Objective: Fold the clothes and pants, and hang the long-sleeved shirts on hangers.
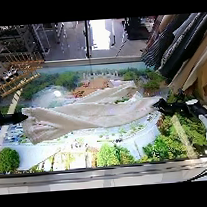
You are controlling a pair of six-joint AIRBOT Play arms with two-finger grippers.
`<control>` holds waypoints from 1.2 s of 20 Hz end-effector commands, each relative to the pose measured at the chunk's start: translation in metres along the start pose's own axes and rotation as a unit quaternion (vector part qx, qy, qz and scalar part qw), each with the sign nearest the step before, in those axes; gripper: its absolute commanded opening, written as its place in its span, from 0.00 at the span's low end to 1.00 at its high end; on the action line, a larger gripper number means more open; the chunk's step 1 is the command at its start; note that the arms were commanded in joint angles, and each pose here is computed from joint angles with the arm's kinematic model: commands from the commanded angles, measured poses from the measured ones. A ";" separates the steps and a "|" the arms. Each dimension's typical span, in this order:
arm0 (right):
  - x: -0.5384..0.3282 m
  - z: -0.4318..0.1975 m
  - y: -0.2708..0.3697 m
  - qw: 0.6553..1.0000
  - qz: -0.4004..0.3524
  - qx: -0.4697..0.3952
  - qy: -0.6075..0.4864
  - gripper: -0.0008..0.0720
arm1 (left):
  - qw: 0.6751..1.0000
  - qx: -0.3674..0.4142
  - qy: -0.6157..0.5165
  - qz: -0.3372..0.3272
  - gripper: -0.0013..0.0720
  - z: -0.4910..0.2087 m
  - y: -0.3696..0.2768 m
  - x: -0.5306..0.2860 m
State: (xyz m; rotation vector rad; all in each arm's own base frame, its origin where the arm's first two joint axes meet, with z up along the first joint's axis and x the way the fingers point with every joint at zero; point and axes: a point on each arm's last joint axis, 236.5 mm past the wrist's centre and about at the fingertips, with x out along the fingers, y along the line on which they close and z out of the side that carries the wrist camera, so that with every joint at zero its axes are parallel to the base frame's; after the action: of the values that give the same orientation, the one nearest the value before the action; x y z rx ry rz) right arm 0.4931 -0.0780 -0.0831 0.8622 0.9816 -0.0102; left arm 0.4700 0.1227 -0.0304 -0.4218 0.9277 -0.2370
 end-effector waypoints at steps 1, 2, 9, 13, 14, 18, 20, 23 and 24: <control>0.008 -0.001 0.009 1.000 -0.004 0.007 -0.006 0.45 | 0.999 -0.024 -0.039 -0.019 0.05 0.019 -0.009 -0.001; 0.010 -0.005 0.011 1.000 -0.005 0.004 -0.001 0.37 | 0.998 -0.031 -0.045 -0.035 0.05 0.022 -0.017 -0.003; -0.055 -0.028 0.041 0.989 -0.033 -0.134 0.058 0.06 | 0.993 0.000 -0.081 -0.087 0.05 0.042 -0.068 -0.078; -0.209 -0.038 0.083 0.958 -0.107 -0.266 0.022 0.06 | 0.984 0.045 -0.168 -0.032 0.05 0.070 -0.082 -0.166; -0.245 -0.031 0.107 0.952 -0.106 -0.286 -0.035 0.06 | 0.981 0.051 -0.184 -0.019 0.05 0.075 -0.082 -0.183; -0.268 0.022 0.151 0.946 -0.076 -0.248 -0.192 0.06 | 0.990 0.040 -0.132 0.005 0.05 0.055 -0.054 -0.159; -0.190 0.011 0.129 0.974 -0.059 -0.200 -0.093 0.06 | 0.999 0.007 0.001 -0.033 0.05 0.000 -0.044 -0.106; -0.070 -0.011 0.124 0.992 -0.004 -0.130 0.004 0.06 | 0.986 -0.057 0.110 -0.111 0.05 -0.050 -0.044 -0.052; -0.042 -0.011 0.123 0.993 0.000 -0.121 0.011 0.11 | 0.982 -0.083 0.116 -0.126 0.05 -0.054 -0.042 -0.039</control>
State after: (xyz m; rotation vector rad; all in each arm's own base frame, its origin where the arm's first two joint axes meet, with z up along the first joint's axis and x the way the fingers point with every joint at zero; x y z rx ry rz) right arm 0.4685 -0.0381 0.0847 0.4993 0.9178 0.0801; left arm 0.4151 0.1104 0.0367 -0.5362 0.9623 -0.3628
